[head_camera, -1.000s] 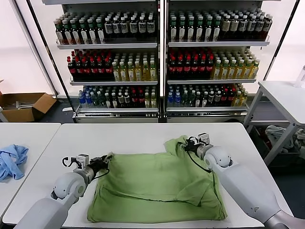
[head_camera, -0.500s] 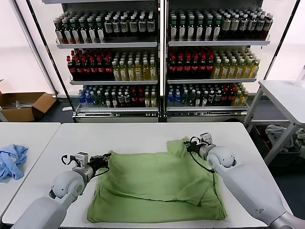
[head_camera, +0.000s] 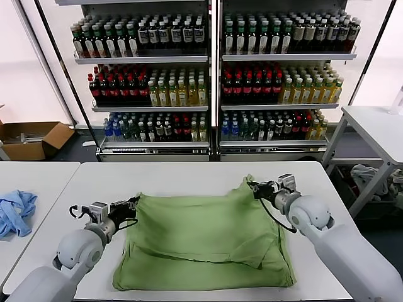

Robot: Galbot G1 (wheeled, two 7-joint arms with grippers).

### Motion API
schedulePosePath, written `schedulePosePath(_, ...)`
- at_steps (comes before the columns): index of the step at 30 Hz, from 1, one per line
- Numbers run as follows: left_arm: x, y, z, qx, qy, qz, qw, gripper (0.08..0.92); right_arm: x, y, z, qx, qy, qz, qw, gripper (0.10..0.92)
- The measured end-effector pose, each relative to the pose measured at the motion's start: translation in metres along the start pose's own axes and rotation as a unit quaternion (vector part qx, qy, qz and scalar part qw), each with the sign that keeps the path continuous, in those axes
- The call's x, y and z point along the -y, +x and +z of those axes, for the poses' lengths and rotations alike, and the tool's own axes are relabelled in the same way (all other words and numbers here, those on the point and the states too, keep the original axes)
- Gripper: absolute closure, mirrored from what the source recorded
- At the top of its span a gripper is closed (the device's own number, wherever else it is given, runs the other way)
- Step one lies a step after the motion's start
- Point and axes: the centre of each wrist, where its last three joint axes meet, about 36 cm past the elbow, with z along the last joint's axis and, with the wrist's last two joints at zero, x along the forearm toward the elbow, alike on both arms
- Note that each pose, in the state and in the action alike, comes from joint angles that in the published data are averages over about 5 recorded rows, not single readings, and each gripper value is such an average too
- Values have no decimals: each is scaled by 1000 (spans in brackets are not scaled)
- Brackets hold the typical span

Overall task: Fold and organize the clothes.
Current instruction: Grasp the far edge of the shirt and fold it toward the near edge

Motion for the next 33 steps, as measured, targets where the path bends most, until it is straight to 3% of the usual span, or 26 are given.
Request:
schedulePosePath(9, 28, 48, 18, 3, -21, -25, 999, 915, -25, 59, 22, 2, 21, -19, 1000, 916)
schedulePosePath(20, 59, 105, 32, 5, -41, -30, 999, 915, -44, 125, 47, -2, 33, -25, 999, 916)
schedulePosePath(33, 86, 146, 51, -9, -57, -32, 998, 915, -51, 163, 69, -26, 45, -17, 998, 916)
